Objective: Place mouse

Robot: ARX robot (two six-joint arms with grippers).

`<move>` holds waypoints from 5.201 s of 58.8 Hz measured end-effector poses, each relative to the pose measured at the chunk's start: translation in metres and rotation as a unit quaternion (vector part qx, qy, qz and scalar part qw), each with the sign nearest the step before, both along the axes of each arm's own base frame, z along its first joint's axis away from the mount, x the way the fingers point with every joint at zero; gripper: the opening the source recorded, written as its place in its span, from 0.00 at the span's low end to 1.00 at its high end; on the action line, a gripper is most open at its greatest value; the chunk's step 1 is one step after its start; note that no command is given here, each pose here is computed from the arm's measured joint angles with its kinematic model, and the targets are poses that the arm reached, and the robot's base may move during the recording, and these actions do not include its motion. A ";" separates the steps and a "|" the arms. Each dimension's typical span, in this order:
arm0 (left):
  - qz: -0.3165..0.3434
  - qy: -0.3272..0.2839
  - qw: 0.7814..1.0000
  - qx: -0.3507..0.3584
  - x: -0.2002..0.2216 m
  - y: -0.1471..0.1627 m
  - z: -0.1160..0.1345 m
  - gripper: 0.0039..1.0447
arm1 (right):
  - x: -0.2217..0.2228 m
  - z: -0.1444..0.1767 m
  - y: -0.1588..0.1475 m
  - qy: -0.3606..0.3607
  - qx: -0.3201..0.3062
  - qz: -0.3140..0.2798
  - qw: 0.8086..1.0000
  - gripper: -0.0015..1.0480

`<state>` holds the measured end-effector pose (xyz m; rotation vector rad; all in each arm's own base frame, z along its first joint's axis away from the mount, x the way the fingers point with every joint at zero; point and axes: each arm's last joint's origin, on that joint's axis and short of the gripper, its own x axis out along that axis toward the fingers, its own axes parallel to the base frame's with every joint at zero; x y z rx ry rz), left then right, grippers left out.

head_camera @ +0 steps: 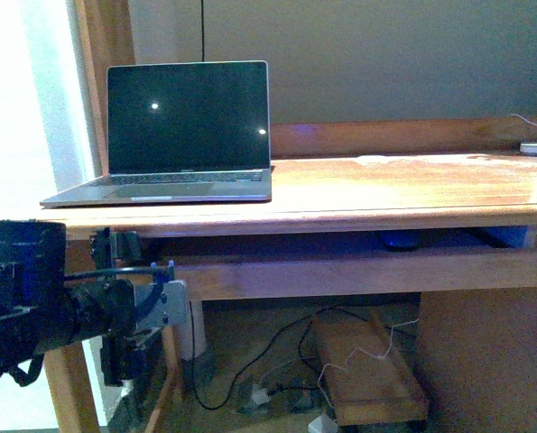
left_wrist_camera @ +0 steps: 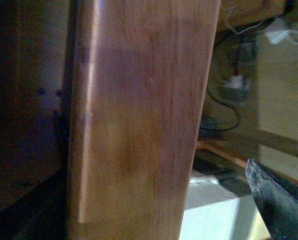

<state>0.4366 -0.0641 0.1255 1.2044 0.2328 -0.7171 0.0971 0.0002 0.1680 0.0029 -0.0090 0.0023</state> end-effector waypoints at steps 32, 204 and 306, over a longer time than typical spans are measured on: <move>-0.046 0.269 0.913 -0.304 -0.113 -0.038 0.038 0.93 | 0.000 0.000 0.000 0.000 0.000 0.000 1.000 0.93; 0.327 -0.106 0.756 -0.556 -0.339 0.064 0.041 0.93 | 0.218 0.018 0.160 0.215 -0.124 -0.009 0.969 0.93; 0.327 -0.106 0.756 -0.556 -0.339 0.064 0.041 0.93 | 0.366 0.123 0.251 0.158 -0.070 -0.033 0.984 0.53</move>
